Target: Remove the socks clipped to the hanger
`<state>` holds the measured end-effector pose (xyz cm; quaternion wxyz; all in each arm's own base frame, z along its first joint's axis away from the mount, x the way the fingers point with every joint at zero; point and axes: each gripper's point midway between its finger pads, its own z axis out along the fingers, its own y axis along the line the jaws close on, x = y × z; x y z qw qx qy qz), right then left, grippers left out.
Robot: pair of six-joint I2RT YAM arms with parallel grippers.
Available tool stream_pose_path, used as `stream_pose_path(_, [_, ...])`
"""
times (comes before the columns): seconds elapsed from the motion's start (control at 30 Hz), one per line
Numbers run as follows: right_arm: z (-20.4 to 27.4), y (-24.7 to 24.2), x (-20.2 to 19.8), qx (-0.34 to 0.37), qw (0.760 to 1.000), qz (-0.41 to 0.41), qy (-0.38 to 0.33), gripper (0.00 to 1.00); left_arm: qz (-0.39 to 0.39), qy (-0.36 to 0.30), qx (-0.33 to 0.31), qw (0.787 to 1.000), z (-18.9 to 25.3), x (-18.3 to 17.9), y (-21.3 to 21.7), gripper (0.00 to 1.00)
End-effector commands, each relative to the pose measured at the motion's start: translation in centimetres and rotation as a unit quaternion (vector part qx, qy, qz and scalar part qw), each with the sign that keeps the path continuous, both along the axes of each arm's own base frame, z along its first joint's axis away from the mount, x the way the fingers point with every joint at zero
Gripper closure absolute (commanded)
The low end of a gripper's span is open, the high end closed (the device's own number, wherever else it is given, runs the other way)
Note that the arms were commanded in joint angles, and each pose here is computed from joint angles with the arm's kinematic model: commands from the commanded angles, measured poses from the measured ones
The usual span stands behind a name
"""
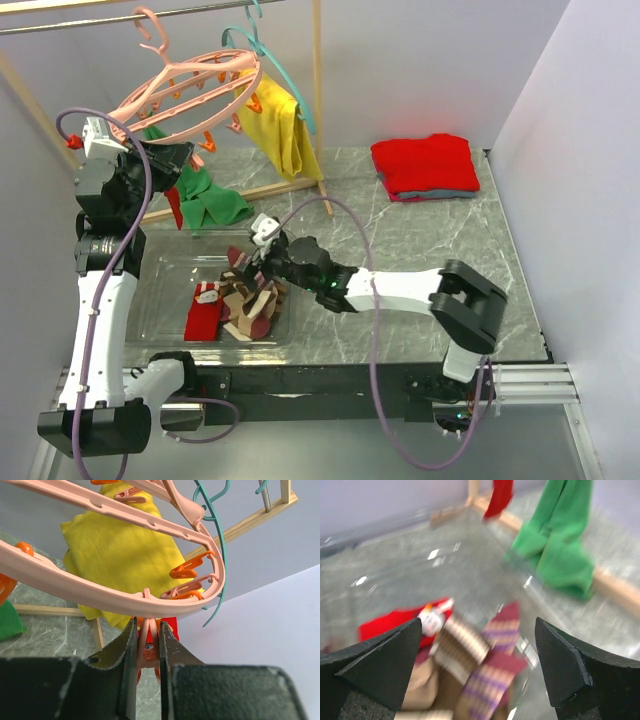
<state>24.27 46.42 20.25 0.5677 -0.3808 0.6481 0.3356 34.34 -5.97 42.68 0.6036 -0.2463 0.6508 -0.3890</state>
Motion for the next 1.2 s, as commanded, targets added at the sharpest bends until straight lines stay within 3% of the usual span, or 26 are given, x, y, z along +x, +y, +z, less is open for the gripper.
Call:
stream_pose_path(0.0, [4.9, 2.2, 2.7, 0.084, 0.983, -0.028, -0.159, 0.00, -0.019, -0.046, 0.000, 0.999, 3.2, -1.3, -0.7, 0.99])
stream_pose_path(0.13, [6.6, 4.4, 4.2, 0.151, 0.965, -0.046, -0.212, 0.00, -0.023, -0.044, -0.003, 0.999, 3.1, -1.3, -0.8, 0.99])
stream_pose_path(0.43, [6.2, 11.3, 6.3, 0.208, 0.946, -0.024, -0.247, 0.00, -0.024, -0.037, -0.002, 0.999, 2.8, -1.2, -0.9, 0.99])
stream_pose_path(0.87, [5.7, 17.2, 10.3, 0.215, 0.932, -0.053, -0.285, 0.01, -0.038, -0.027, -0.004, 0.999, 3.0, -1.0, -1.3, 0.98])
stream_pose_path(0.93, [5.5, 18.1, 10.7, 0.208, 0.932, -0.052, -0.293, 0.05, -0.035, -0.026, -0.001, 0.999, 3.0, -1.0, -1.2, 0.98])
stream_pose_path(0.97, [5.6, 18.1, 11.1, 0.208, 0.931, -0.060, -0.293, 0.13, -0.035, -0.025, -0.002, 0.999, 3.0, -1.0, -1.2, 0.98])
stream_pose_path(1.17, [5.5, 17.7, 11.9, 0.212, 0.933, -0.064, -0.284, 0.40, -0.033, -0.027, -0.001, 0.999, 2.9, -1.1, -1.1, 0.98])
